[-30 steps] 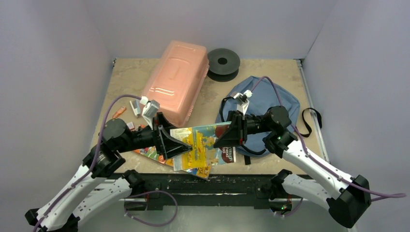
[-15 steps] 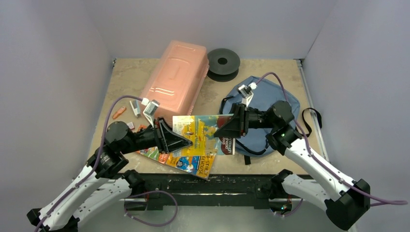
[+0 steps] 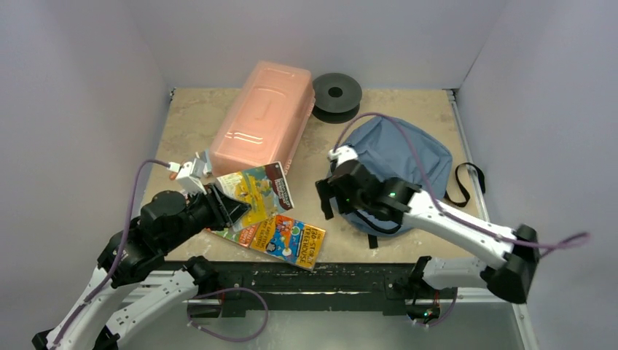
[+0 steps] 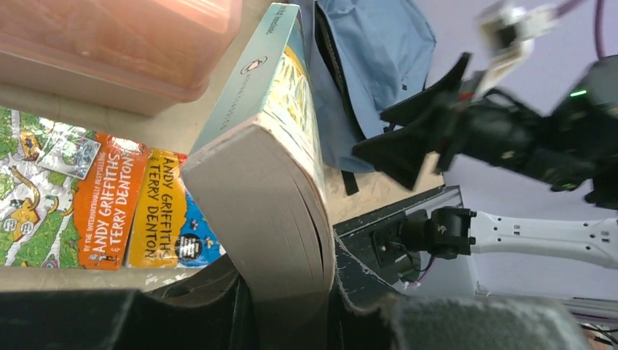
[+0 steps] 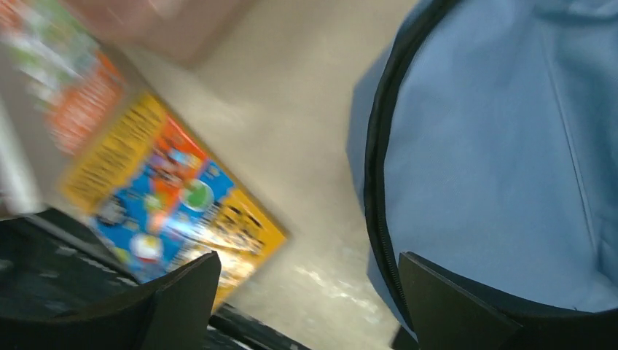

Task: Pack the student bag
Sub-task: Pick up the book from the center of the board, then place the book in the student bag.

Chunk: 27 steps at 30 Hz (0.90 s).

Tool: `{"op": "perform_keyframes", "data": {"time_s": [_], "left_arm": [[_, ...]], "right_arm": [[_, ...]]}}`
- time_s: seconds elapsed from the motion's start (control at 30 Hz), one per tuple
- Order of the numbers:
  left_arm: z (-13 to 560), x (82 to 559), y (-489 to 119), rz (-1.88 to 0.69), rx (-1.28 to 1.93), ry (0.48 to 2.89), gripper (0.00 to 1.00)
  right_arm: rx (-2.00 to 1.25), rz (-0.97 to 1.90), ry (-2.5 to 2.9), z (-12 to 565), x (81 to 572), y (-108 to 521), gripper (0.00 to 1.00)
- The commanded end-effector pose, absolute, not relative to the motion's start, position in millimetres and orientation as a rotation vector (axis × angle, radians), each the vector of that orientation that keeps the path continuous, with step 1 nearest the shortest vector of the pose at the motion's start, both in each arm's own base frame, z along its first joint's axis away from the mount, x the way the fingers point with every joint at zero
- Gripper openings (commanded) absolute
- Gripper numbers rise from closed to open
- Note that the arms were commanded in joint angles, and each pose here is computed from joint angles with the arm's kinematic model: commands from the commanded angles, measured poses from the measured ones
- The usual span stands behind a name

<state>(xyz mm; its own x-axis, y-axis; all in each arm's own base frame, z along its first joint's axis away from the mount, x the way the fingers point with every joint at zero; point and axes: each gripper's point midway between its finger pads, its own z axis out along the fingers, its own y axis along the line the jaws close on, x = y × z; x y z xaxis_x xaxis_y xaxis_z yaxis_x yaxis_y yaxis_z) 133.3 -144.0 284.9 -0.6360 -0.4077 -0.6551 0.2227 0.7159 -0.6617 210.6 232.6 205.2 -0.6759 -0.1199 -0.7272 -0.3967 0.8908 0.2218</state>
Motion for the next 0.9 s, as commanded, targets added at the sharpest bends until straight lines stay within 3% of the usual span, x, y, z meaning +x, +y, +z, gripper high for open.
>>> {"op": "perform_keyframes", "data": {"time_s": [0.0,0.07,0.17,0.2,0.33,0.6,0.87], "left_arm": [[317.6,139.0,-149.2,-0.979,-0.121,1.972,0.00],[314.7,136.7,-154.3,-1.011,-0.109,1.980,0.00],[309.9,131.7,-163.9,-1.071,-0.083,1.994,0.00],[307.5,129.4,-167.6,-1.093,-0.070,2.004,0.00],[297.5,122.7,-181.6,-1.163,-0.028,2.051,0.00],[279.6,119.8,-201.7,-1.253,0.009,2.103,0.00],[269.0,118.9,-214.5,-1.310,0.023,2.139,0.00]], "right_arm": [[-0.553,-0.159,2.327,146.9,220.9,190.3,0.92],[-0.552,-0.269,2.308,135.6,231.3,186.7,0.83],[-0.534,-0.382,2.279,126.4,244.9,186.4,0.59],[-0.519,-0.413,2.274,125.3,248.1,185.7,0.56],[-0.485,-0.497,2.257,126.4,253.2,179.9,0.54],[-0.467,-0.460,2.256,148.4,246.8,173.1,0.64],[-0.496,-0.395,2.282,151.6,241.6,177.2,0.65]]}}
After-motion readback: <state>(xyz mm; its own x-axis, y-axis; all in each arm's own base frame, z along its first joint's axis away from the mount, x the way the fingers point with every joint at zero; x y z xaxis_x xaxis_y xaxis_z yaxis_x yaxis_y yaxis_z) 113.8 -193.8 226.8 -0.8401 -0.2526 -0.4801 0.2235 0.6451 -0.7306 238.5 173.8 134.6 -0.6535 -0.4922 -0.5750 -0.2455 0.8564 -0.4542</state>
